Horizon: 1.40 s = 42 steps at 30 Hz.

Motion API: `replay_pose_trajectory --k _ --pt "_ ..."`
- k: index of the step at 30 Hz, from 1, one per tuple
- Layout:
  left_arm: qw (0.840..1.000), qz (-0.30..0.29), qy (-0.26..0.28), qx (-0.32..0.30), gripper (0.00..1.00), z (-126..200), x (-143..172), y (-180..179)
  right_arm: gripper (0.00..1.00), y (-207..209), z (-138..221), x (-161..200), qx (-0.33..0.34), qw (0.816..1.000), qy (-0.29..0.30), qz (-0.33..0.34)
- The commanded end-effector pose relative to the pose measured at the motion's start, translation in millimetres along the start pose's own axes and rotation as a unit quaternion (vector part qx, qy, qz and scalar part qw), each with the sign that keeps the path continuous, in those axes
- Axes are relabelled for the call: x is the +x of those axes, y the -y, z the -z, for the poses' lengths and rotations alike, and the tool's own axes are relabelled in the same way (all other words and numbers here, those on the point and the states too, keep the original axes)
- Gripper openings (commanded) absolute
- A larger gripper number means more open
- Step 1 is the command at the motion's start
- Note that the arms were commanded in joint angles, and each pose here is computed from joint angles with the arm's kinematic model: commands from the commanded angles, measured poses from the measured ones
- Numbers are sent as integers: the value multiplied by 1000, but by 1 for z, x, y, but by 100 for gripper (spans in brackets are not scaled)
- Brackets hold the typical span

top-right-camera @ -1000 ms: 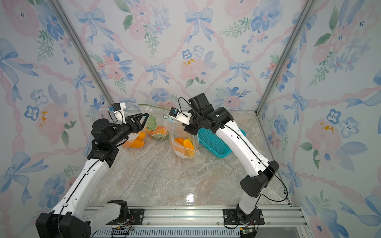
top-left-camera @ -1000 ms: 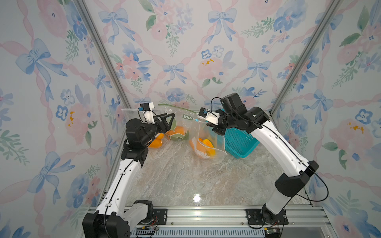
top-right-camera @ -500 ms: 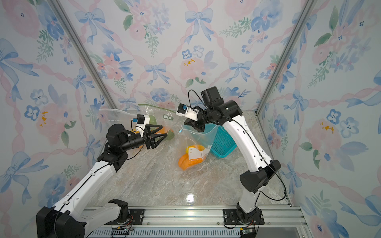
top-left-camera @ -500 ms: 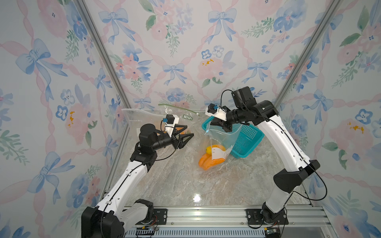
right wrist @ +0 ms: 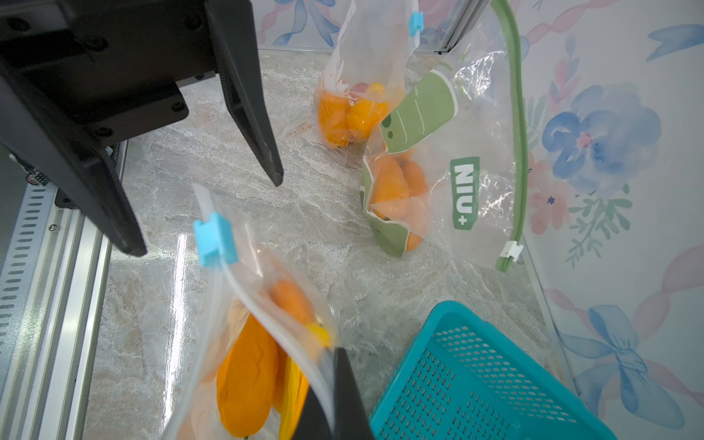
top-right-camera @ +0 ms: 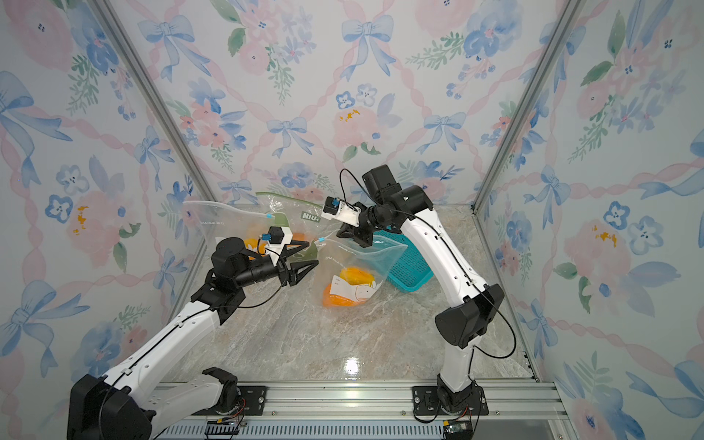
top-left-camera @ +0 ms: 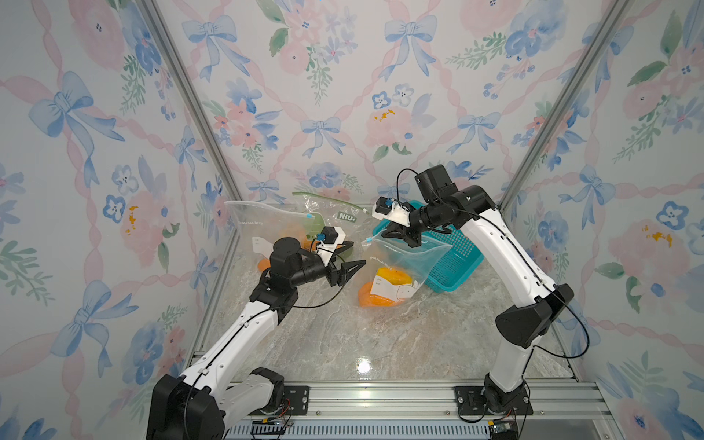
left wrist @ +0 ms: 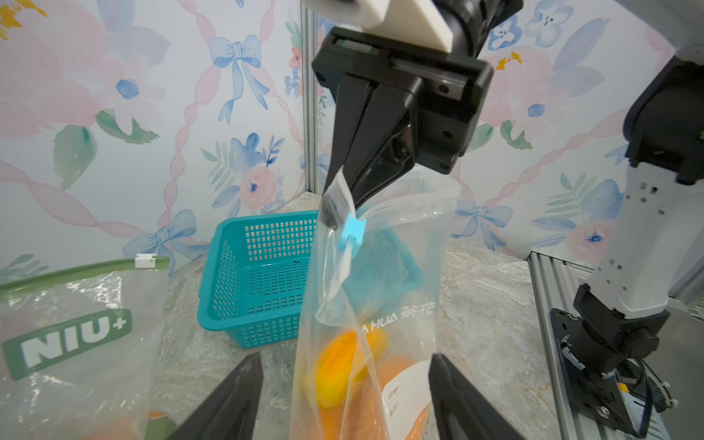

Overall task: Place the mango in a zip-top bag and seal the zipper
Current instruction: Adjust the zipper food storage bag at the center of the board.

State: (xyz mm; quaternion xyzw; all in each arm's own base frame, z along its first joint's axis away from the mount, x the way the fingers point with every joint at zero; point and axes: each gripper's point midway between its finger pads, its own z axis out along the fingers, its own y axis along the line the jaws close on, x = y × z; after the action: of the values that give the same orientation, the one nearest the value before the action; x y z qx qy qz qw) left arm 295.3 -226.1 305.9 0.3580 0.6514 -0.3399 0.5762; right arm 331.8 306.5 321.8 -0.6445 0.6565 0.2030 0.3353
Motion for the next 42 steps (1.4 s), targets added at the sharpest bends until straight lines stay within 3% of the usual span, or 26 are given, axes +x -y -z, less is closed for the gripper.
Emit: replay_pose_trajectory --k 1,7,16,27,31,33,36,40,42 --pt "999 -21 13 -34 70 1 -11 -11 0 -11 -2 -5 -16 1000 -2 2" --pt "1000 -23 13 -2 62 -9 -16 -8 0 -15 -4 -8 -17 1000 -6 8" --pt "998 -53 18 15 35 -14 -25 -6 0 -18 -4 -9 -18 1000 -8 12" --pt "996 -78 31 32 18 -9 -36 3 1 -18 -6 -11 -19 1000 -4 11" --pt "996 -77 32 37 6 -10 -37 3 4 -19 -7 -12 -20 1000 -3 12" --pt "996 -78 33 33 0 -11 -39 2 7 -18 -7 -12 -19 1000 -3 10" --pt "997 -73 37 12 0 -10 -46 -5 14 -15 -2 -13 -6 1000 -3 5" --pt "996 -72 48 -5 0 -6 -58 -8 44 -9 19 -26 28 999 22 -7" --pt "996 -74 52 -3 0 -5 -62 -6 50 -6 33 -34 51 998 40 -4"
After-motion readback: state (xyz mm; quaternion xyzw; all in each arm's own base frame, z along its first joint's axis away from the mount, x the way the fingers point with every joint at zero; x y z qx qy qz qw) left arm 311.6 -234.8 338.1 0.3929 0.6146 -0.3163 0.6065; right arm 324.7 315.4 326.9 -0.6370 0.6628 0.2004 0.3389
